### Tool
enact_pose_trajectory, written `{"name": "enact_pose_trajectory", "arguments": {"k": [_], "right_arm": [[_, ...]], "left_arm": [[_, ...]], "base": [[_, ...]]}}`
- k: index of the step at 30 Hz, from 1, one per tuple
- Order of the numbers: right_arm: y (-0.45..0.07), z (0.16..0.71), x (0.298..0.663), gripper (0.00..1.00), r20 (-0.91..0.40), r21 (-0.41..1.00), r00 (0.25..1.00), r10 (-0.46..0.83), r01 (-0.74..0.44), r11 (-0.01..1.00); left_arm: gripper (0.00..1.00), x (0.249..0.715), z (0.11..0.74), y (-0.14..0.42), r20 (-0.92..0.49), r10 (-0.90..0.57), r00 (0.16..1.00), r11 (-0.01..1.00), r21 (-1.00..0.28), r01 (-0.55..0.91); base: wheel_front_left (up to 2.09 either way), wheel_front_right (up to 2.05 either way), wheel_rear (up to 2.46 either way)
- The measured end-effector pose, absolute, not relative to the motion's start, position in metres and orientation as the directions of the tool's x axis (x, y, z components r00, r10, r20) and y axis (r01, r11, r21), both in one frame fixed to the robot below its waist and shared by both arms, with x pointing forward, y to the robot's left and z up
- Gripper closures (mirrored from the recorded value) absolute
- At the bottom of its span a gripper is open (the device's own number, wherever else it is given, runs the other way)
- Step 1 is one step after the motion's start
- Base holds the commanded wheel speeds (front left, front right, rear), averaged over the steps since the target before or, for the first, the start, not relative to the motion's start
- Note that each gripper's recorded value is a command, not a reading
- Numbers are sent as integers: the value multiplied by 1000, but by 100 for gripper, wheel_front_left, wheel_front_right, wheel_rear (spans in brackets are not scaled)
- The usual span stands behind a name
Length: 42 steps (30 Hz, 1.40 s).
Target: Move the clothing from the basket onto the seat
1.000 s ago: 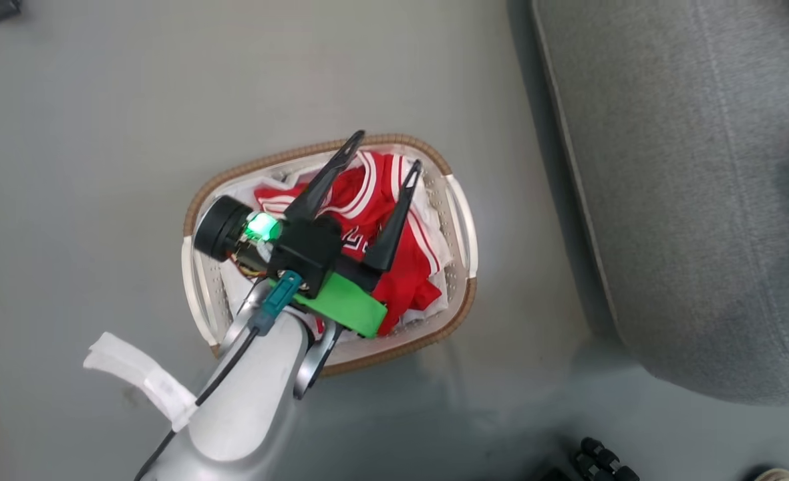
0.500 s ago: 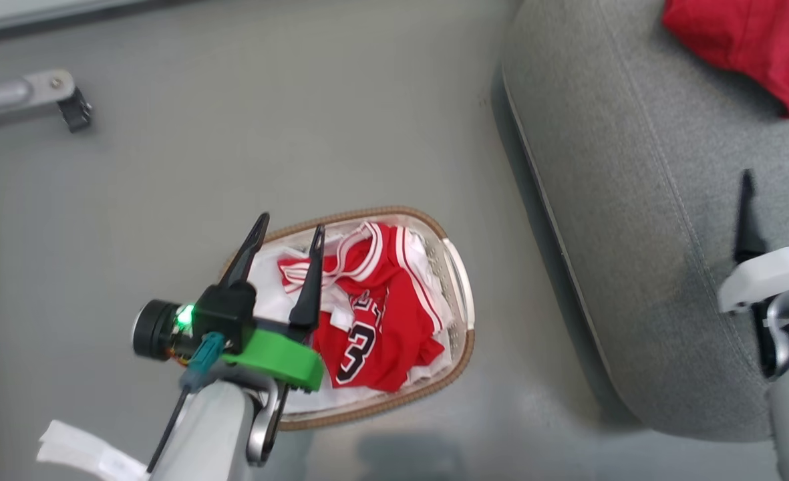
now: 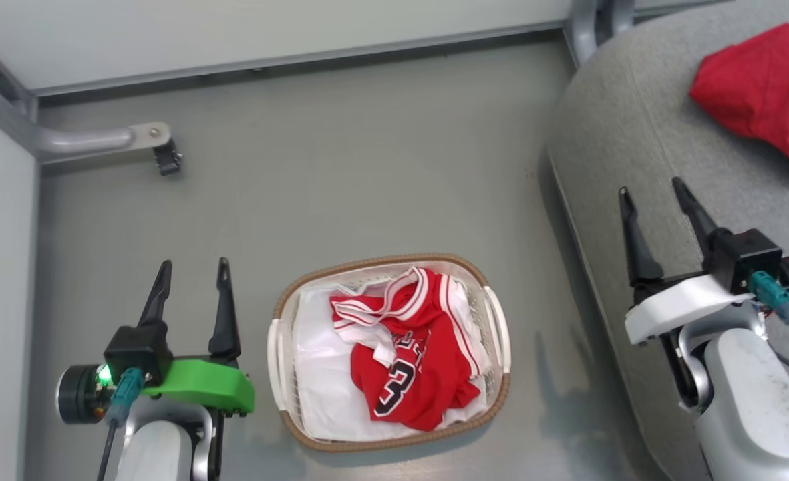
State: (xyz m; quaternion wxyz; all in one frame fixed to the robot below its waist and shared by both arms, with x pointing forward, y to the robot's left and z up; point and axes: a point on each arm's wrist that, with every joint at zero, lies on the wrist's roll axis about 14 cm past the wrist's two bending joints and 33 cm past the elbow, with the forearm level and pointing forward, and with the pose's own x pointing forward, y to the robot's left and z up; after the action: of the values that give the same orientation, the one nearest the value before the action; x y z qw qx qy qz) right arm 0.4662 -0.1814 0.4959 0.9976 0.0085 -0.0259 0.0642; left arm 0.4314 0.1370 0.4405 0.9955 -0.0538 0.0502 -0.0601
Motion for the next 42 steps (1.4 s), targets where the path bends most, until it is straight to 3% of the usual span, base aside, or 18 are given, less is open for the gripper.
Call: {"name": "enact_pose_trajectory", "arguments": {"k": [10, 24, 31, 42], "right_arm": [[-131, 501, 448, 0, 68, 66, 968, 241, -245, 967], [-124, 498, 418, 0, 51, 85, 967, 249, -253, 964], [-126, 498, 426, 0, 54, 82, 968, 247, -250, 965], [-127, 517, 460, 0, 130, 65, 957, 259, -269, 961]], "left_arm": [[0, 394, 453, 181, -80, 1, 997, 996, -90, -8], [0, 356, 464, 192, -50, 44, 998, 992, -117, -49], [0, 360, 454, 176, -82, -9, 997, 993, -122, -1], [0, 398, 431, 109, -138, -205, 969, 966, -188, 178]], "base": [[0, 0, 0], [0, 0, 0], [0, 0, 0], [0, 0, 0]]}}
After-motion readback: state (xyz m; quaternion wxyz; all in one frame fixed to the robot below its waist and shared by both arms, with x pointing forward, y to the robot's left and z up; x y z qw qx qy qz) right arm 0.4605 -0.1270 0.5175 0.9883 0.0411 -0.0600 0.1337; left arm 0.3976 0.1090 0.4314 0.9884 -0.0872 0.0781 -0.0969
